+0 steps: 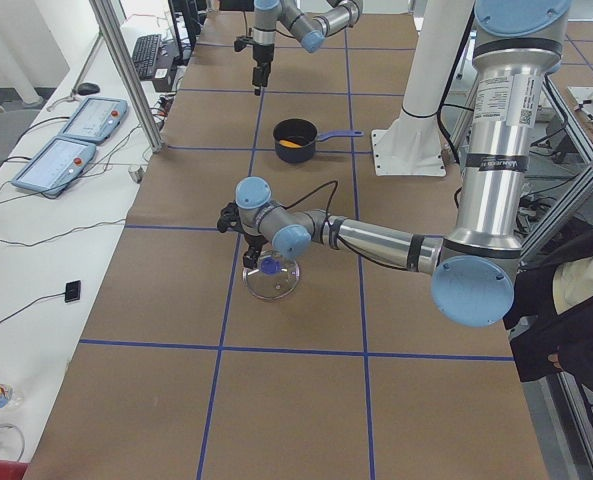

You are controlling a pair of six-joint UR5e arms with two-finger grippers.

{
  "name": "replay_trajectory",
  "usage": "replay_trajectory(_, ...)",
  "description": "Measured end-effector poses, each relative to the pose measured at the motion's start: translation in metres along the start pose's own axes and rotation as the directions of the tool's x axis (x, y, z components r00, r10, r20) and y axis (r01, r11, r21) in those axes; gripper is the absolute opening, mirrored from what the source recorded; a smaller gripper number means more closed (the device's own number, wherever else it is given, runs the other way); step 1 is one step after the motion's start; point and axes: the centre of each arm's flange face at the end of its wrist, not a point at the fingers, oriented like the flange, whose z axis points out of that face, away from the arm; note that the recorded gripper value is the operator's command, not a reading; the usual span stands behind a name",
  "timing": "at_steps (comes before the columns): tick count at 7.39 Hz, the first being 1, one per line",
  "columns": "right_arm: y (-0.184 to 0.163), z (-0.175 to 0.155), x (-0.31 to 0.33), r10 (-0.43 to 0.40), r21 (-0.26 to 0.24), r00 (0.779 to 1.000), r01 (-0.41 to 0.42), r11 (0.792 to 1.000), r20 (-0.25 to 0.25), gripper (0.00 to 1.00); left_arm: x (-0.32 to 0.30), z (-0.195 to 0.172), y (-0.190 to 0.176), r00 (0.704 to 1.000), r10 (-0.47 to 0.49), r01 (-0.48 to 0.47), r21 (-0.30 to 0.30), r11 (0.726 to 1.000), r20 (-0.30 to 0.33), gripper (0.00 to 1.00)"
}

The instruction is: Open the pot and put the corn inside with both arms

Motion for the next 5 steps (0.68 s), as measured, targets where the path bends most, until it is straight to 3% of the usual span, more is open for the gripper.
replay_trajectory(2,-0.033,-0.022,0.083,-0.047,-0.001,0.999,0.047,0.999,-0.020,1.00,-0.059,-0.049,0.007,0.997,0.068,-0.068,-0.011,0.998,0.038,0.97)
replay_trajectory(5,-0.054,-0.047,0.212,-0.065,-0.026,0.997,0.065,0.998,-0.029,1.00,-0.131,-0.073,0.034,0.990,0.125,-0.124,-0.017,0.992,0.065,0.97)
